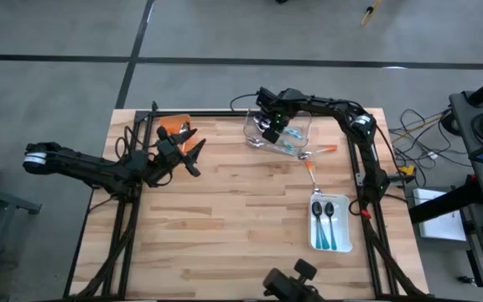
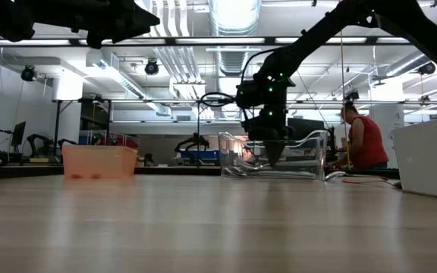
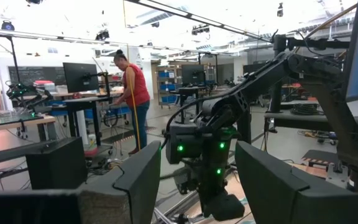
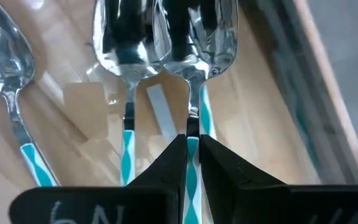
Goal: Sort silverware by color (type)
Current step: Adjust the blue patterned spoon on the transparent bin
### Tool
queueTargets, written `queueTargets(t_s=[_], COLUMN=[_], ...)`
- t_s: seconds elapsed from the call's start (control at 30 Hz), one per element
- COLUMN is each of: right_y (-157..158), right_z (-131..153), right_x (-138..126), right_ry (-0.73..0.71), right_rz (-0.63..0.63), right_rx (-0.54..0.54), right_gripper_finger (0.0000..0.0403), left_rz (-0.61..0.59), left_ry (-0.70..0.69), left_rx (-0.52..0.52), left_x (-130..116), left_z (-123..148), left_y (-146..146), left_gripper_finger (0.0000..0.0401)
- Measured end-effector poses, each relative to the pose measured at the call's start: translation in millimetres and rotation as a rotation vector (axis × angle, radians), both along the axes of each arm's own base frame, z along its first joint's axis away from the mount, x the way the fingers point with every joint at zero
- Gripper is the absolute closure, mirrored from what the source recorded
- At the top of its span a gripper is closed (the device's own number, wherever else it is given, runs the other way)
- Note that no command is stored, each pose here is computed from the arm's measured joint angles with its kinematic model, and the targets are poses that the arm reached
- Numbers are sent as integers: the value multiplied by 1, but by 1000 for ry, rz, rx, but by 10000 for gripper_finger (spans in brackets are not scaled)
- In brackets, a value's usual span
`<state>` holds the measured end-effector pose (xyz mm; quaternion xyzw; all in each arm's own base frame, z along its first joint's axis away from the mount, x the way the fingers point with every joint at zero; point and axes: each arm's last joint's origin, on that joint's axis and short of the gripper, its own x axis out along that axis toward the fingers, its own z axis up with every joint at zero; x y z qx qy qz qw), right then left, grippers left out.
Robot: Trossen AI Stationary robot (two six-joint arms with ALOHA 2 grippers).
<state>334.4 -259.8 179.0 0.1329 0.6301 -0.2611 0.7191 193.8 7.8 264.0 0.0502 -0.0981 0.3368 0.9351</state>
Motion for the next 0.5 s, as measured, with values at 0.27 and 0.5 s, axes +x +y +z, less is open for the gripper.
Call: queueTargets(t_s=[0.27,0.5], right_y=[0,2], right_z=[-16,-16], right_x=[4,5], right_ry=[6,3], right_rz=[32,65], right_rx=[57,59], right_gripper_finger=[370,370], left_rz=[0,-1], left_ry=[-1,-1], left_rx=[0,0], left_x=[0,0], left_z=[0,0], left_y=[0,0], left_gripper_finger=[213,213])
